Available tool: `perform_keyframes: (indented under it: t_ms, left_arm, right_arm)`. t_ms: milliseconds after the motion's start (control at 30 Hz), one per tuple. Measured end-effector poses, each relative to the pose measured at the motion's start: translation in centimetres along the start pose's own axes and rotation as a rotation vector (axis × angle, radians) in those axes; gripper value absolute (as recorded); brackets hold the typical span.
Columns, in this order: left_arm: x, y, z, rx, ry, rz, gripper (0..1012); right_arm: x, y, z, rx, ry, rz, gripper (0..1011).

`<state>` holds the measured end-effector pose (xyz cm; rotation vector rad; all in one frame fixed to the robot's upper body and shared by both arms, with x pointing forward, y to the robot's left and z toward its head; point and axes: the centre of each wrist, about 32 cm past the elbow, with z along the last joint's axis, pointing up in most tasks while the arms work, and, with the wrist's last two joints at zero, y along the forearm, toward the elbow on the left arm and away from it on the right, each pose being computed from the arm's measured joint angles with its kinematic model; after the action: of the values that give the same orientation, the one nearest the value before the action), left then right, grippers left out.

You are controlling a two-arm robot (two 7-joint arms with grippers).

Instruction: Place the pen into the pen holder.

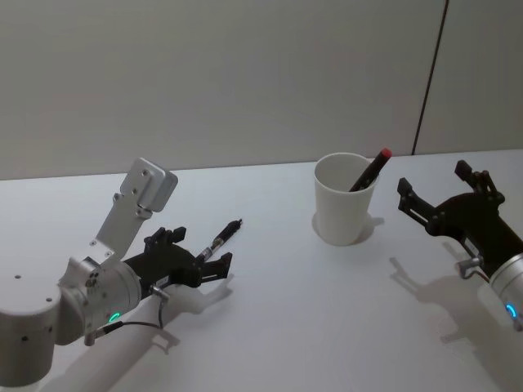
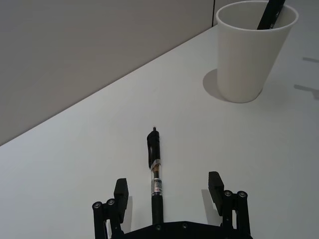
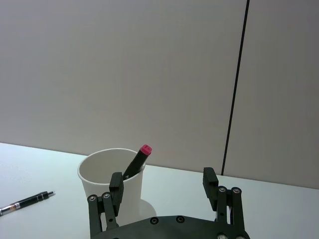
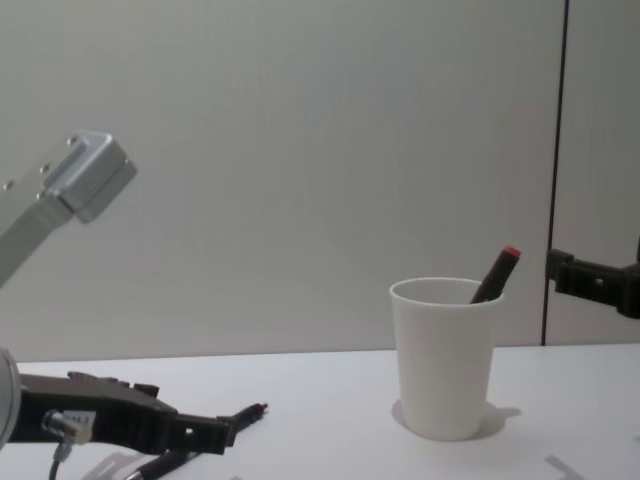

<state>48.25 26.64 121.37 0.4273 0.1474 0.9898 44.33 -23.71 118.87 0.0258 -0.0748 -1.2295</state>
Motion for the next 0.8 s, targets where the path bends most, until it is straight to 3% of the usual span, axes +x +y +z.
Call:
perform_keyframes:
  t_ms: [800]
  left_arm:
    - [0.5,-1.44,-0.39,0.053,0.027,0.023,1001]
  right_arm:
    - [0.0,0.0,0.0,0.0,0.0,0.0,1002]
